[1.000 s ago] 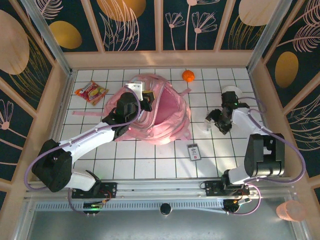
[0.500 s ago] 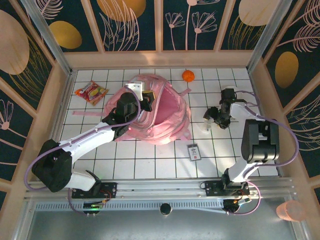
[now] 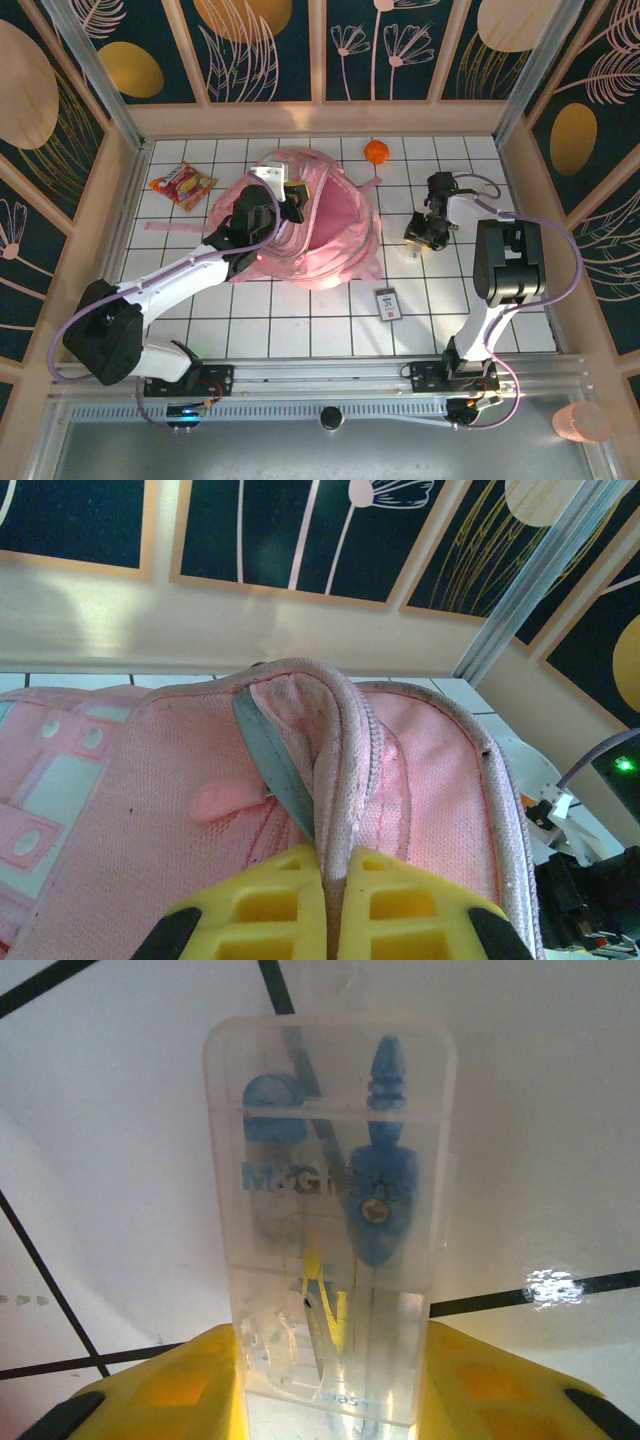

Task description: Pack the student bag

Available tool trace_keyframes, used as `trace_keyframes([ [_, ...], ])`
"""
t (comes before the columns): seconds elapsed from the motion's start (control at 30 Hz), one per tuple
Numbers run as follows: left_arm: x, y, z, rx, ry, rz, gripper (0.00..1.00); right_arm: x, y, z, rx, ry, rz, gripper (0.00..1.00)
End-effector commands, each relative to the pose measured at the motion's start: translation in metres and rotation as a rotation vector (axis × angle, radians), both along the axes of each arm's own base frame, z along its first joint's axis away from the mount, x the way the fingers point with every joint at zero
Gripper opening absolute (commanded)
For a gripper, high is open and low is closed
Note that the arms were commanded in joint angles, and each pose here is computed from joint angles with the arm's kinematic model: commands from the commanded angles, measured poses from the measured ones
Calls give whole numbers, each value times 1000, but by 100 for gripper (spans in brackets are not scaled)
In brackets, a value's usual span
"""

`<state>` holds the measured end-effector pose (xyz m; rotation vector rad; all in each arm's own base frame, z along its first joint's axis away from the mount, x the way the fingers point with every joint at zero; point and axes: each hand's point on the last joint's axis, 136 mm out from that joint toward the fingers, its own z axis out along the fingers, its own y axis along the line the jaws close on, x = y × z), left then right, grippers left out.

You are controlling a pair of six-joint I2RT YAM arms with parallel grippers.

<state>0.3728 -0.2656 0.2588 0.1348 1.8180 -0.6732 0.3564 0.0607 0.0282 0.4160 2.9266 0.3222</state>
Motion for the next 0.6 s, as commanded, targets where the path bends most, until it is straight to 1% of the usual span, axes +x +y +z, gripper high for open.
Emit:
trace_keyframes([
  [0.0,-2,9,72,-128,-183,30,0,8,9,43,31,-76,-21,32],
  [0.07,-3,8,74,-136,-185,24,0,13,30,75,112,-143,-23,32],
  [0.2,-3,6,77,-150,-190,17,0,15,89,139,273,-255,31,33],
  [0.3,-3,5,79,-154,-192,11,0,12,125,171,356,-296,65,33],
  [0.43,-4,4,79,-159,-190,3,0,7,166,198,474,-338,101,33],
  [0.5,-4,3,81,-167,-193,0,0,4,186,201,538,-325,120,34],
  [0.57,-5,2,83,-177,-195,-6,0,0,202,199,566,-308,146,34],
])
